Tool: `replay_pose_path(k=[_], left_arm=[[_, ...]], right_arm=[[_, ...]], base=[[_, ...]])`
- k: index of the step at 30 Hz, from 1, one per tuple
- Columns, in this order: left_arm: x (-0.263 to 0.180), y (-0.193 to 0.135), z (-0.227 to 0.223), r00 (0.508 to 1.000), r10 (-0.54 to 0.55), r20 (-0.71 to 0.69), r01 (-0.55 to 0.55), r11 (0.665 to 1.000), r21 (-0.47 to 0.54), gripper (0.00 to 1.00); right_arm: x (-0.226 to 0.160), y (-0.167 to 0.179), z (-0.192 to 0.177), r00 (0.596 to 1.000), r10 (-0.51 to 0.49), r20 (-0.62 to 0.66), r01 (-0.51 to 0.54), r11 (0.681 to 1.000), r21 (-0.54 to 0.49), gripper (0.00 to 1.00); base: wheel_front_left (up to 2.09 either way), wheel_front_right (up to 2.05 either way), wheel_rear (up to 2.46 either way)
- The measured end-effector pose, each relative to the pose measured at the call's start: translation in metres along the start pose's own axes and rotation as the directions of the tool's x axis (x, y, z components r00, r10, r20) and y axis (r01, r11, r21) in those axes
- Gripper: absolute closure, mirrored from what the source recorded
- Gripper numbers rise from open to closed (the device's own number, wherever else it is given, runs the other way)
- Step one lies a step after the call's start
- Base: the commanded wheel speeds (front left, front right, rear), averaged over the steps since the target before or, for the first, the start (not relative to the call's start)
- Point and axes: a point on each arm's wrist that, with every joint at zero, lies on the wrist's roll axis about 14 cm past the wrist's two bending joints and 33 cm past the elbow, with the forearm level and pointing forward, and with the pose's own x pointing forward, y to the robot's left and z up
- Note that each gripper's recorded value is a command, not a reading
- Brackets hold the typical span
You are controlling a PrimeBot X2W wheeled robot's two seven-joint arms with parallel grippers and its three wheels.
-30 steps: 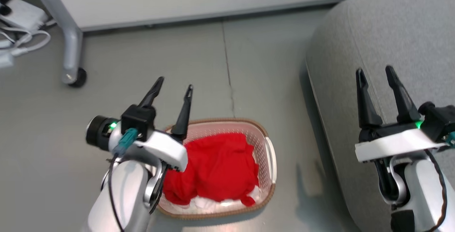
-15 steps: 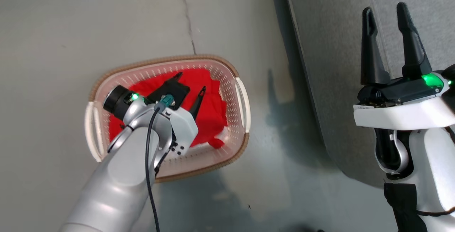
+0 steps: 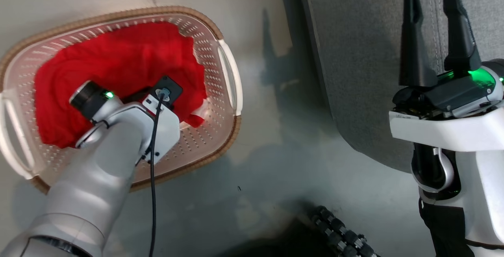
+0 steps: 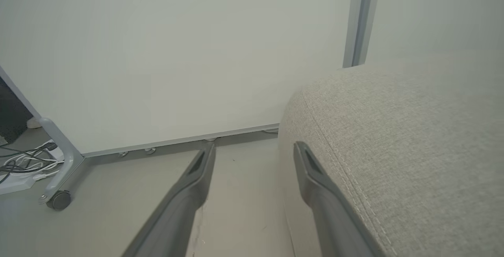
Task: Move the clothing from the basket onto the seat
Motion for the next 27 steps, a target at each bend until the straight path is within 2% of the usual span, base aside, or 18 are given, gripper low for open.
replay_pose_path(k=[5, 6, 7, 14, 20, 27], left_arm=[[0.021, 0.007, -0.02, 0.996, 0.012, -0.085, -0.009, 0.999, 0.043, 0.0], [0.023, 0.005, -0.023, 0.995, 0.005, -0.097, -0.001, 0.999, 0.048, 0.36], [0.026, 0.003, -0.024, 0.995, -0.001, -0.102, 0.007, 0.999, 0.053, 1.0], [0.028, 0.004, -0.02, 0.996, 0.001, -0.087, 0.004, 0.998, 0.062, 1.0], [0.014, 0.004, 0.028, 0.996, 0.012, 0.088, -0.016, 0.999, 0.037, 1.0], [-0.022, 0.009, 0.078, 0.957, 0.046, 0.285, -0.047, 0.999, -0.006, 1.0]], right_arm=[[-0.004, -0.014, -0.012, 0.999, -0.037, -0.032, 0.037, 0.999, -0.004, 0.0], [-0.004, -0.016, -0.012, 0.998, -0.043, -0.034, 0.043, 0.999, -0.01, 0.0], [-0.005, -0.019, -0.013, 0.998, -0.051, -0.036, 0.05, 0.999, -0.014, 0.0], [-0.005, -0.024, -0.012, 0.997, -0.063, -0.032, 0.063, 0.998, -0.017, 0.0], [-0.003, -0.018, -0.006, 0.999, -0.051, -0.018, 0.051, 0.999, -0.016, 0.0], [-0.008, -0.009, 0.01, 0.999, -0.035, 0.009, 0.035, 0.999, -0.024, 0.0]], base=[[0.0, 0.0, 0.0], [0.0, 0.0, 0.0], [0.0, 0.0, 0.0], [0.0, 0.0, 0.0], [0.0, 0.0, 0.0], [0.0, 0.0, 0.0]])
